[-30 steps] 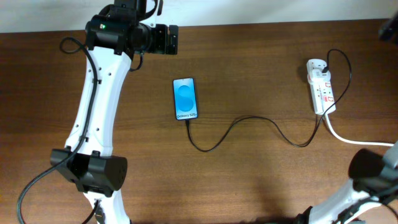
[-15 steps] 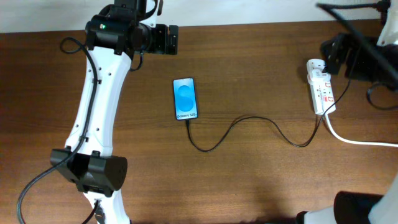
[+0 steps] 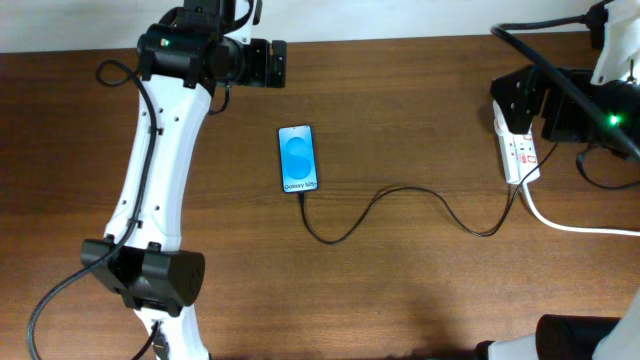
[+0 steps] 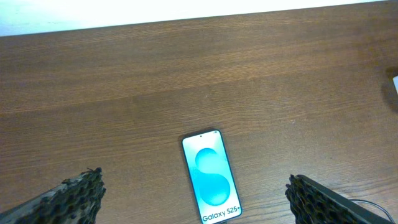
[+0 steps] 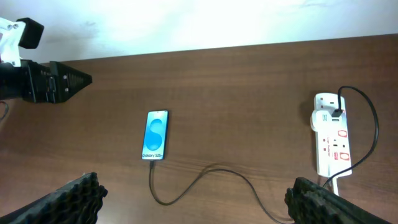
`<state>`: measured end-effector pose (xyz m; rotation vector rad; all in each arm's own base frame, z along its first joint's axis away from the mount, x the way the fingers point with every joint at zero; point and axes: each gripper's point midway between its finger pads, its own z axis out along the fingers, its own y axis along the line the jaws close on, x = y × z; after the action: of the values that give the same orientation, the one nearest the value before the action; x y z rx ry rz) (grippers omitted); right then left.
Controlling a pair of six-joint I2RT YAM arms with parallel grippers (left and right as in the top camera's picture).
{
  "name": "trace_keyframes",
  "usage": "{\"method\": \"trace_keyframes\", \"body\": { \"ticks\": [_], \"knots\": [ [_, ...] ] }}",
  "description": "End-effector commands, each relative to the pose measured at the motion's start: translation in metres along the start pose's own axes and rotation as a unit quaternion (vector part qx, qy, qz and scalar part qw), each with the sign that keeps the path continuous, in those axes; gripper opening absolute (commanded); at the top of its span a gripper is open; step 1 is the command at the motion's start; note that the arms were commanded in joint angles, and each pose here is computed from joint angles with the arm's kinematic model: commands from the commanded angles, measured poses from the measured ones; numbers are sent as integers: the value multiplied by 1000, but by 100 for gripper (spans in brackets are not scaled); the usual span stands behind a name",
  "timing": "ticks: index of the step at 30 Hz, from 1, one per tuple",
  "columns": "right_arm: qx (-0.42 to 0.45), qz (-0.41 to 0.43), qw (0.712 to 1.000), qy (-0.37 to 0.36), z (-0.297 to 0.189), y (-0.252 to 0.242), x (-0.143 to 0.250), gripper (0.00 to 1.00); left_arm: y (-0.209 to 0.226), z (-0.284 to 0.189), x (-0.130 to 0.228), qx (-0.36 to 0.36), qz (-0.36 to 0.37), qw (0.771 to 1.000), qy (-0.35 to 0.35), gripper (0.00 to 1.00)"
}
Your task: Plug charger to phone and switch on socket
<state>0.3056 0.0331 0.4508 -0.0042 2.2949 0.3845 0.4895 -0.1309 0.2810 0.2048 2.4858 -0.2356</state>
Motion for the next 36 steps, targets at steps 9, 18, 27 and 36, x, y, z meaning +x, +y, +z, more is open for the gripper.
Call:
{"method": "trace_keyframes", "body": {
  "ticks": [9,18,27,36],
  "knots": [
    [97,-51,994,16,-2,-10,23,99,1,-12,-6,-3,5,1000,-15,99],
    [87,-67,991,-72,-1,-10,34,98,1,-12,-6,-3,5,1000,-15,99],
    [78,-79,977,-183,21,-25,82,98,1,-12,-6,-3,5,1000,-15,99],
    [77,-88,918,-378,7,-41,101,98,1,-12,-6,-3,5,1000,-15,99]
  ]
}}
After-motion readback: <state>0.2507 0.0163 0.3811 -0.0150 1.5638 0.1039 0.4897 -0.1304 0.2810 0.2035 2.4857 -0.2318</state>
